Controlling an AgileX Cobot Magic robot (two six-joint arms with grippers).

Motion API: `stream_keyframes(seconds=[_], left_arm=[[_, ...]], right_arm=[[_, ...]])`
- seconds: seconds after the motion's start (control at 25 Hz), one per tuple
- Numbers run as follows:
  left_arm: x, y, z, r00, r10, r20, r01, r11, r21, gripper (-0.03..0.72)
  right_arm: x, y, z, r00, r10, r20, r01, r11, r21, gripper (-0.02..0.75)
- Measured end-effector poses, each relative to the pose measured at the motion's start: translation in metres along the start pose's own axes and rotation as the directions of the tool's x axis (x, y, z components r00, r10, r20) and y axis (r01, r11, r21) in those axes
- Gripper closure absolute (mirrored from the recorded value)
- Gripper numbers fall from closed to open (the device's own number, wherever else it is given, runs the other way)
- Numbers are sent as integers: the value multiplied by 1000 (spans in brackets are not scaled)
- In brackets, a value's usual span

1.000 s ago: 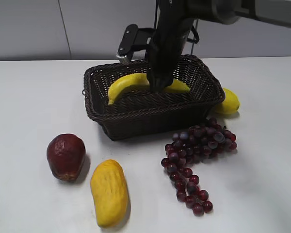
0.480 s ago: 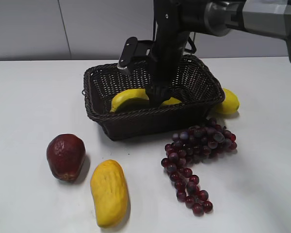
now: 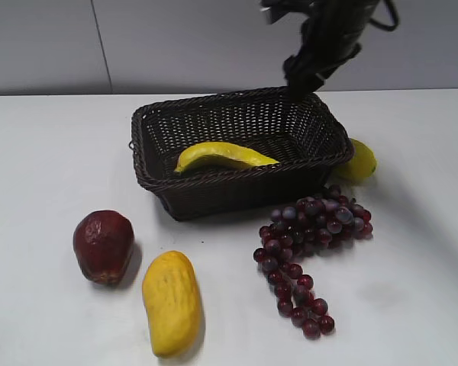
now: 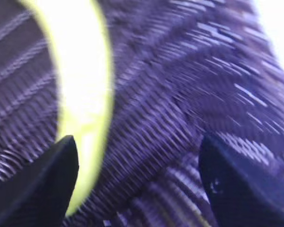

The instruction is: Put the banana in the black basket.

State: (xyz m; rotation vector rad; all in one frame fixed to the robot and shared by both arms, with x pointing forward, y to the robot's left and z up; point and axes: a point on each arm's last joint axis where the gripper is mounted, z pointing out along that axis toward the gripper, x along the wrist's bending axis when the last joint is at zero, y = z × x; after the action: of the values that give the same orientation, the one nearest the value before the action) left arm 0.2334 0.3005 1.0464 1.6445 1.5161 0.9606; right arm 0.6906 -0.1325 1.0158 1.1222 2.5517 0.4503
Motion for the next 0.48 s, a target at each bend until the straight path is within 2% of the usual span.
stream_keyframes(seconds=[0.12,0.28,0.48], left_arm=[[0,0,0,1000,0,0,0,1000,0,113],[0,0,0,1000,0,0,0,1000,0,113],[0,0,0,1000,0,0,0,1000,0,113]], right_arm=[[-49,-25,-23,975,219,44,-220,975,27,144],[-102,-60,-56,876,469,112,-474,880,26,144],[-117,-79,-93,822,551,142,-561,827,35,144]])
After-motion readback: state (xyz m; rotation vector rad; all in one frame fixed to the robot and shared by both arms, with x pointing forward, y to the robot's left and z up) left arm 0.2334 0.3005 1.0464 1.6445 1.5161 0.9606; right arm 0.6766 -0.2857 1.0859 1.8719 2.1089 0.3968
